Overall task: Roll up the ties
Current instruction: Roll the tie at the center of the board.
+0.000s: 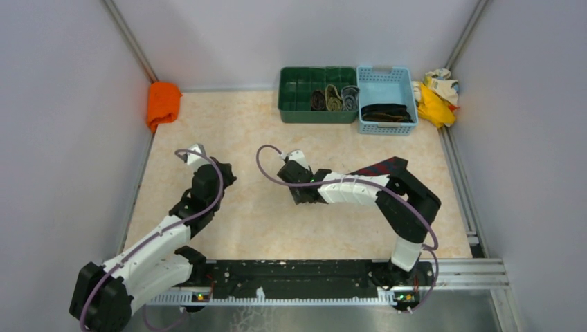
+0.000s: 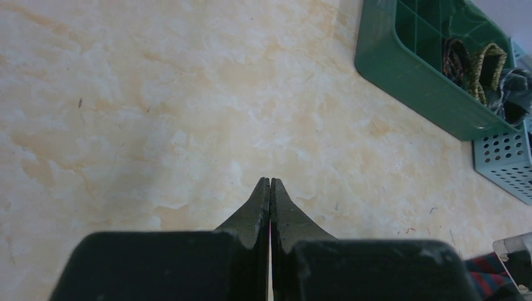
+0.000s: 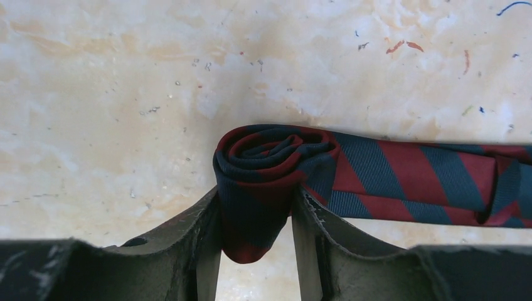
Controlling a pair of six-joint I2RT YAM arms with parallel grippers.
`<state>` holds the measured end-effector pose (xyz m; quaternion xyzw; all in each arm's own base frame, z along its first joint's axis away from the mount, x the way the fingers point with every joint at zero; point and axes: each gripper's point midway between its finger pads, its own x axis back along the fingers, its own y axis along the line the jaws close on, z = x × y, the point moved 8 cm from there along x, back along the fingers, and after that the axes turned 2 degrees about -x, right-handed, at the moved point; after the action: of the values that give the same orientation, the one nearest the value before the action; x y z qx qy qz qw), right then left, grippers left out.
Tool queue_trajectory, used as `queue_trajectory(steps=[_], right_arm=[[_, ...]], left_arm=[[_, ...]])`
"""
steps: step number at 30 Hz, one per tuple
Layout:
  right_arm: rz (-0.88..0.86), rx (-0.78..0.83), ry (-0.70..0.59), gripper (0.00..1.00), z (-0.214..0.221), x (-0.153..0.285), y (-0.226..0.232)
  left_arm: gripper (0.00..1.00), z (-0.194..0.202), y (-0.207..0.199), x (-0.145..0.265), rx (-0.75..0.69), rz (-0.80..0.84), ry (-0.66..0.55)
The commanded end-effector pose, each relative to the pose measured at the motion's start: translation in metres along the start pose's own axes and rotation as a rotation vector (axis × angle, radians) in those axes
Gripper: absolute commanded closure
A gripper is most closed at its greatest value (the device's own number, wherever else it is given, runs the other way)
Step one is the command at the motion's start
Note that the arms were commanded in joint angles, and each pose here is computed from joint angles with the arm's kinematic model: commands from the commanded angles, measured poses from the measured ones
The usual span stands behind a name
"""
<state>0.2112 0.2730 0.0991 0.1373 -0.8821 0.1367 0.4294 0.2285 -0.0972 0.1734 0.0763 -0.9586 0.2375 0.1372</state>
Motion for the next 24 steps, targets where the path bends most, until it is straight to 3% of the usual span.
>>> queue_trajectory(steps=[1,13,19,24], right_arm=[[-0.278,-0.145,0.042,0.60,-0.004,0.003,0.007],[-0.605,-0.426,0.097,0.61,0.002,0.006,-0.027],[-0.695,-0.554,0.109,0.62,0.015,0.003,-0.046],[-0.700,-0.625,0.100,0.64,0.026,0.000,-0.064]], left_arm=[[1.00,-0.016,-0.018,-0.003,0.002,0.080,-0.027],[1.00,-0.006,-0.070,-0.023,-0.070,0.405,0.071],[1.00,0.007,-0.109,-0.040,-0.095,0.630,0.163],[1.00,0.022,-0.125,-0.059,-0.114,0.693,0.209]])
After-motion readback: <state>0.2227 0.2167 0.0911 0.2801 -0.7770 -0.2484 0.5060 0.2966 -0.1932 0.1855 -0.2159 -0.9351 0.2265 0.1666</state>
